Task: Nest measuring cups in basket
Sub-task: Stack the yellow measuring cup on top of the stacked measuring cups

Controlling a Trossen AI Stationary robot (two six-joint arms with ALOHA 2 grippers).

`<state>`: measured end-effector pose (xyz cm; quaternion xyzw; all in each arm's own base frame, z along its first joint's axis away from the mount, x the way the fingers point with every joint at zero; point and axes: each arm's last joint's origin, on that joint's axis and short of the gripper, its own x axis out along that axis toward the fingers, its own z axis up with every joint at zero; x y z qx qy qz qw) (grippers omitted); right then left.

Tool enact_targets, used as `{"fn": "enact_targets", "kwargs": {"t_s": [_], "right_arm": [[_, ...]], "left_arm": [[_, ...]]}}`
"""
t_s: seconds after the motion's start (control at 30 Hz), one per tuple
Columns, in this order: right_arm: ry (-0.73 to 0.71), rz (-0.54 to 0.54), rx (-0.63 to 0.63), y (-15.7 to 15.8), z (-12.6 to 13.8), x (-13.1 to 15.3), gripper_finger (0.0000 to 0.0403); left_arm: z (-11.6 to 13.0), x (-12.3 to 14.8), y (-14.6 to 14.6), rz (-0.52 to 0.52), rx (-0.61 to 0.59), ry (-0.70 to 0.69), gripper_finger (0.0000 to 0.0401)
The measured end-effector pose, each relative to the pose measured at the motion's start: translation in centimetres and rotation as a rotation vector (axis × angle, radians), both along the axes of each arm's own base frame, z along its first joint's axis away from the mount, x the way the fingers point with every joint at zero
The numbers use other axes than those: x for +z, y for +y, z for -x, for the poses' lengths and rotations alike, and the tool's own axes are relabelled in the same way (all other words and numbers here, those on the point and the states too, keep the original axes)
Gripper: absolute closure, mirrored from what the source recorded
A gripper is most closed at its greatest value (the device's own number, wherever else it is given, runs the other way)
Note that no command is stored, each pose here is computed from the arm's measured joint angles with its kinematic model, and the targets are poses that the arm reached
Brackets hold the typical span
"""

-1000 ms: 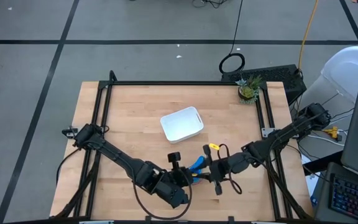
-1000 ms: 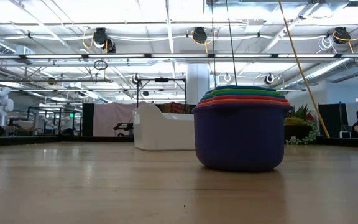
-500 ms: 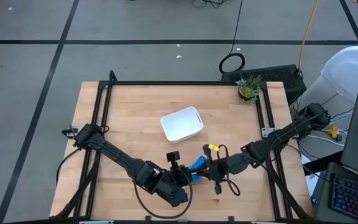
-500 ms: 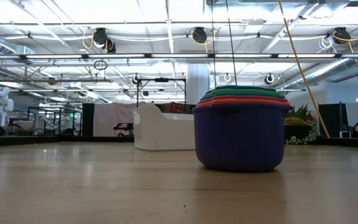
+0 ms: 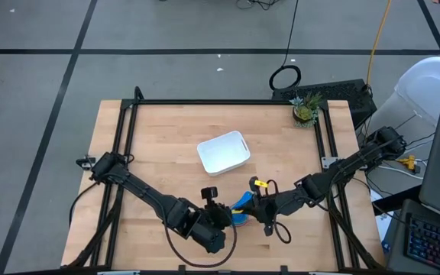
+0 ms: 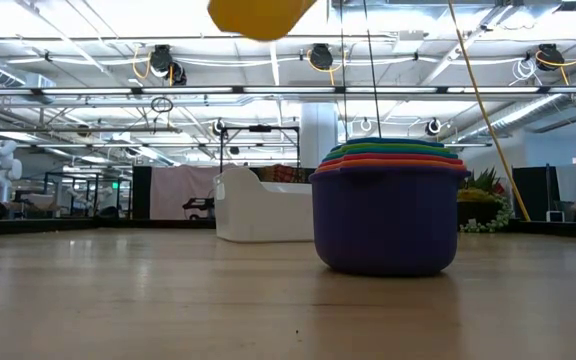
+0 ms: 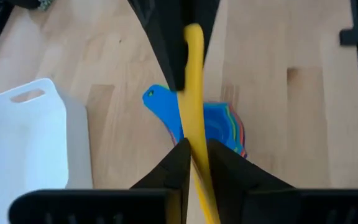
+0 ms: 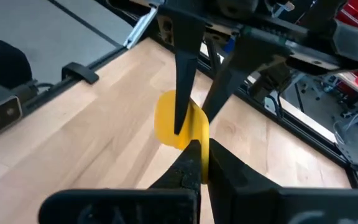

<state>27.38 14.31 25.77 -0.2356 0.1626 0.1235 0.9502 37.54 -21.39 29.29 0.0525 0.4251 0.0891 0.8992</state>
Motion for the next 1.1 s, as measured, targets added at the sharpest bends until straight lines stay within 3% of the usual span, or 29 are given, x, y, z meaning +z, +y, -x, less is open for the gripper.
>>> {"fn": "enact_targets", "kwargs": {"t_s": [0.63, 1.1], "right_arm": [[0.130, 0.100, -0.075, -0.6, 0.6, -1.4, 0.0402], [0.001, 0.044, 0.009, 0.8, 2.5, 1.4, 0.0402]], "left_arm": [[0.0, -0.1, 0.3, -0.045, -0.035, 0.029, 0.0348], [0.8, -0.6, 1.2, -0.060, 0.013, 0.140, 0.0348]]}}
